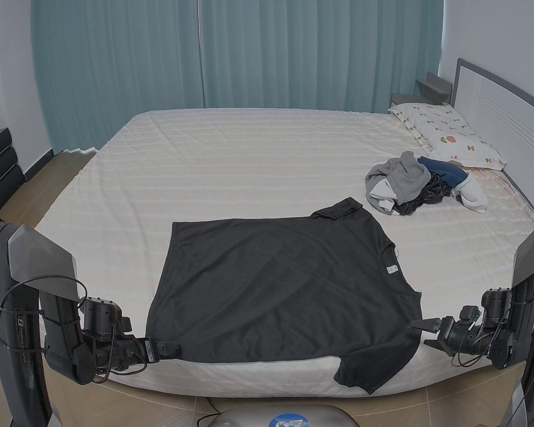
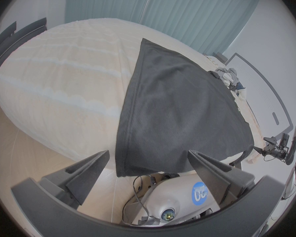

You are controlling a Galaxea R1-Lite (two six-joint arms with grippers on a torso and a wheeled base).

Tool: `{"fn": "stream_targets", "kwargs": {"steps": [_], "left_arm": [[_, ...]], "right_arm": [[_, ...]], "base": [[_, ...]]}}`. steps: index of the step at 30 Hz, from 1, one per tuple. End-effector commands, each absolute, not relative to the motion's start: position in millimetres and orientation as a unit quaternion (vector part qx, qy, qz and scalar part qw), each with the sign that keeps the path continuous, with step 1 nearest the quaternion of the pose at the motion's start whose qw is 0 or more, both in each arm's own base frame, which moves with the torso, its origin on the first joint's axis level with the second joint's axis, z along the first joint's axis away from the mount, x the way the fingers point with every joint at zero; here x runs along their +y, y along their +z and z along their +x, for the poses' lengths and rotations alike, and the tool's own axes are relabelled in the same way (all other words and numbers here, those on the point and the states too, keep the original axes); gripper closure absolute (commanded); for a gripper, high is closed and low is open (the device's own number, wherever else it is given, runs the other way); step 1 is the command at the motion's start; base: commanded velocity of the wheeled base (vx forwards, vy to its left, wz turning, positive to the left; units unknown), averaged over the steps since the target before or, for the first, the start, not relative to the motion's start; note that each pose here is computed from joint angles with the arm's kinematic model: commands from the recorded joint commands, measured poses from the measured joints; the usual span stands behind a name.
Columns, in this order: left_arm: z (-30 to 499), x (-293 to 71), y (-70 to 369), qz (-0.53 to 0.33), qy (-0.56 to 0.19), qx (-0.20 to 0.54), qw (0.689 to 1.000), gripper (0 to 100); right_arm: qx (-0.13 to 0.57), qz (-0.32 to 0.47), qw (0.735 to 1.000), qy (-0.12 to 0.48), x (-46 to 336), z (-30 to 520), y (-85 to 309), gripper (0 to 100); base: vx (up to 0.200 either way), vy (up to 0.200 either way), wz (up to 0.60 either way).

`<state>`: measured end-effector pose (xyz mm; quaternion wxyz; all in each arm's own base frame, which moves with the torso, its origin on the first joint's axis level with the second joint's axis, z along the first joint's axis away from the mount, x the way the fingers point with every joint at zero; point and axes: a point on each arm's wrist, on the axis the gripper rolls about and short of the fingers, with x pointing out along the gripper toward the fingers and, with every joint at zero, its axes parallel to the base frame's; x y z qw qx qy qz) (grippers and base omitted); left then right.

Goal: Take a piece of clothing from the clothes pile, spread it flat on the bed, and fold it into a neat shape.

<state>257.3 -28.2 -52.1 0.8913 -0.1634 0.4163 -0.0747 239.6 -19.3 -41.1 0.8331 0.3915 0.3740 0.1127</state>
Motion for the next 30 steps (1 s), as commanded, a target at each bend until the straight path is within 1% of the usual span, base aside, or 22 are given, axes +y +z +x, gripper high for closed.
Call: {"fn": "stream_targets", "kwargs": {"steps": [1, 6, 12, 18, 23, 26, 30], "left_arm": [[252.9, -30.6, -58.5, -0.165, -0.078, 0.432, 0.883, 0], [252.2, -32.6, -58.2, -0.165, -0.084, 0.432, 0.882, 0], [257.5, -33.1, -59.4, -0.177, -0.114, 0.429, 0.878, 0], [261.7, -33.3, -59.4, -0.182, -0.126, 0.424, 0.878, 0], [262.1, -29.1, -59.8, -0.183, -0.118, 0.423, 0.88, 0], [265.1, -20.0, -60.9, -0.186, -0.105, 0.417, 0.883, 0], [268.5, -20.3, -60.6, -0.19, -0.117, 0.412, 0.883, 0]], "right_arm": [[0.372, 0.391, 0.834, 0.114, -19.3, 239.9, -41.4, 0], [0.372, 0.391, 0.834, 0.115, -19.3, 240.0, -41.3, 0], [0.373, 0.391, 0.834, 0.113, -19.3, 239.9, -41.8, 0], [0.372, 0.391, 0.834, 0.114, -19.3, 240.2, -41.8, 0], [0.372, 0.391, 0.834, 0.114, -19.3, 240.3, -41.4, 0], [0.373, 0.391, 0.834, 0.114, -19.3, 240.2, -41.8, 0], [0.372, 0.391, 0.834, 0.114, -19.3, 240.3, -41.4, 0]], "base": [[0.0, 0.0, 0.0], [0.0, 0.0, 0.0], [0.0, 0.0, 0.0], [0.0, 0.0, 0.0], [0.0, 0.0, 0.0], [0.0, 0.0, 0.0], [0.0, 0.0, 0.0]]}}
